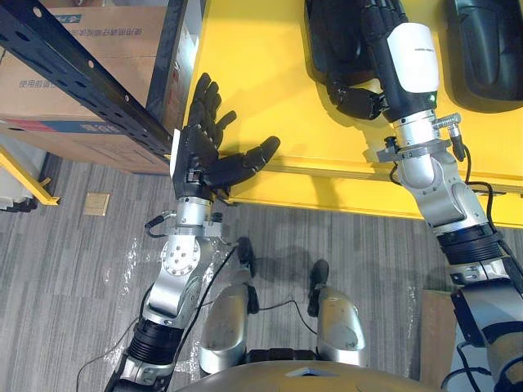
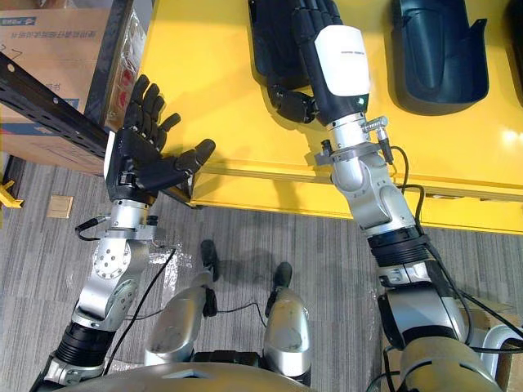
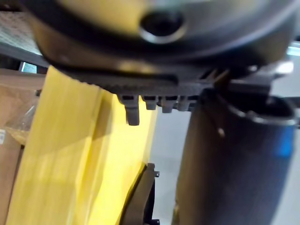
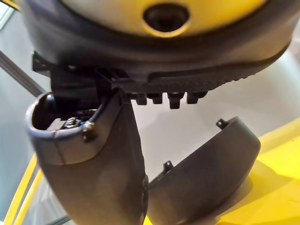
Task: Walk over and take three plastic housings, then place them on the shelf
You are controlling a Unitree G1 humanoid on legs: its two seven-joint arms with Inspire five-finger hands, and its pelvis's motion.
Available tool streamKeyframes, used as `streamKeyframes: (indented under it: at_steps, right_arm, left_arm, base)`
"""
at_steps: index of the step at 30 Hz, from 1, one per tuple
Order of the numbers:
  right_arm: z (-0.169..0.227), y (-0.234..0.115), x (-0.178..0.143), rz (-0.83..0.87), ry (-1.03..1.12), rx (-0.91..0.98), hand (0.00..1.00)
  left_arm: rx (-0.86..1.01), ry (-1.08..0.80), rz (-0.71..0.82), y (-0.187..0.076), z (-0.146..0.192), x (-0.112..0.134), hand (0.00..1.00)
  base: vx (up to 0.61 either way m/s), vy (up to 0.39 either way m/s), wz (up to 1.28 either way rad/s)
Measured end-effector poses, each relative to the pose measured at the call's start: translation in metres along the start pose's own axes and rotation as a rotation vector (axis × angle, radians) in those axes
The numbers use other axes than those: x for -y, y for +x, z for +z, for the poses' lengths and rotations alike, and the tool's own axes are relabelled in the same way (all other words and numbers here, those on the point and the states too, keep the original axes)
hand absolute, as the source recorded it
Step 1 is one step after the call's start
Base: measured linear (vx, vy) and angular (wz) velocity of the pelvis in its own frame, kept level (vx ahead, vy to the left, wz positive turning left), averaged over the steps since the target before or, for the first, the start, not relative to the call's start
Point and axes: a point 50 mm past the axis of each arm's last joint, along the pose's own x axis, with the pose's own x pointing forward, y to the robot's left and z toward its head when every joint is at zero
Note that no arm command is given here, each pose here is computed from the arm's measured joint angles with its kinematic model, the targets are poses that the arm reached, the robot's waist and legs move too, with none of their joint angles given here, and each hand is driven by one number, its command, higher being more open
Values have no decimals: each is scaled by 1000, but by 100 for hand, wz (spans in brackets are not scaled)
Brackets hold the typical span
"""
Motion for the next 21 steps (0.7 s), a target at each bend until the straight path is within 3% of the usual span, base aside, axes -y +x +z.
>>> streamKeyframes:
  at_steps: [4, 12, 17, 21]
  right_arm:
    - [3, -1, 0, 3, 25, 32, 100]
    - [20, -13, 19, -103, 282, 96, 100]
    - [12, -40, 34, -373, 545, -78, 100]
    - [10, -55, 25, -399, 611, -157, 100]
  left_arm:
    - [0, 0, 2, 0, 0, 0, 100]
    - [-24, 10, 16, -1, -2, -4, 100]
    - [-50, 14, 57, -4, -5, -10, 100]
    - [-60, 18, 95, -8, -5, -15, 100]
  base:
    - [0, 0, 0]
    - [4, -4, 0]
    - [17, -25, -8]
    - [7, -20, -12]
